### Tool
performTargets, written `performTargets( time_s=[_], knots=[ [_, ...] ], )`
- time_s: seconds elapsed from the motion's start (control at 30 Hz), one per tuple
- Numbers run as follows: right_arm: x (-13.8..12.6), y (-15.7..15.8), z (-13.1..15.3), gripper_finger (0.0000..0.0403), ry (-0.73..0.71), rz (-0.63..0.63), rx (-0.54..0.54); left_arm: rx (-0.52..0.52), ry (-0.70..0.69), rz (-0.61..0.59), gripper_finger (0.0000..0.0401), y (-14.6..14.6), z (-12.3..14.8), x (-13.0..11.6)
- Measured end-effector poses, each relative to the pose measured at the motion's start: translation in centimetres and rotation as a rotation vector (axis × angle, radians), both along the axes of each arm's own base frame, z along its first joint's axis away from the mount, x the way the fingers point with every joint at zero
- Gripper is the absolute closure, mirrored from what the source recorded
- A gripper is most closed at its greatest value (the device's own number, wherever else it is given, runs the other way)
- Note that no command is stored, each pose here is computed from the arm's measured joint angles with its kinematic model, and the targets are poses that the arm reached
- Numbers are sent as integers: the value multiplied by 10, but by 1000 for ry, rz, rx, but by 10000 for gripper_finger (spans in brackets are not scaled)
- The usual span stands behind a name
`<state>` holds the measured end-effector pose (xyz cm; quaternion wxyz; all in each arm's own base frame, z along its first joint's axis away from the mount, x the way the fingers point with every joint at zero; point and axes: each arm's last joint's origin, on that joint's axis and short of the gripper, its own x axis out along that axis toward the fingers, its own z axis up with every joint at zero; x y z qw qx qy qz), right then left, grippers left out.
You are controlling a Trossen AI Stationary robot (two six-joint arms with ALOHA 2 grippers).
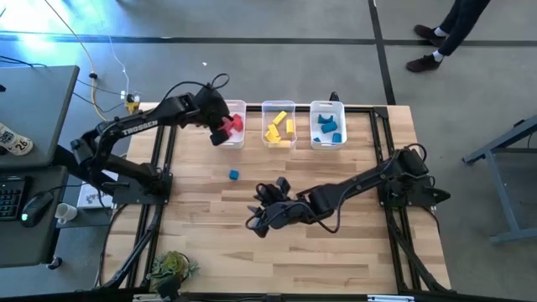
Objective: Sort & place blocks by color
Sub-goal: Put the red block into the left white bin, then put the blue block into the right white bin
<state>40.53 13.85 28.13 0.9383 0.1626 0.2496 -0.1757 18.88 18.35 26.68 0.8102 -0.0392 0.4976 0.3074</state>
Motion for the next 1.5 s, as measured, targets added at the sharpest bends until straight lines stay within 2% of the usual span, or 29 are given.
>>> performTargets(
  time_s=[0.3, 0.57, 0.73, 1.07, 1.5],
  knots=[
    [2, -5, 0, 235, 1, -10, 1, -77, 75, 25, 350, 15, -28, 9],
    [2, -5, 0, 235, 1, -9, 2, -79, 58, 98, 306, 16, -30, 10],
    [2, -5, 0, 235, 1, -9, 2, -80, 58, 96, 269, 16, -30, 10],
    [2, -5, 0, 235, 1, -9, 1, -97, 101, 20, 216, 4, -27, 12],
    [1, -5, -1, 235, 16, -9, -4, -129, 157, -98, 209, -34, -15, 15]
  ],
)
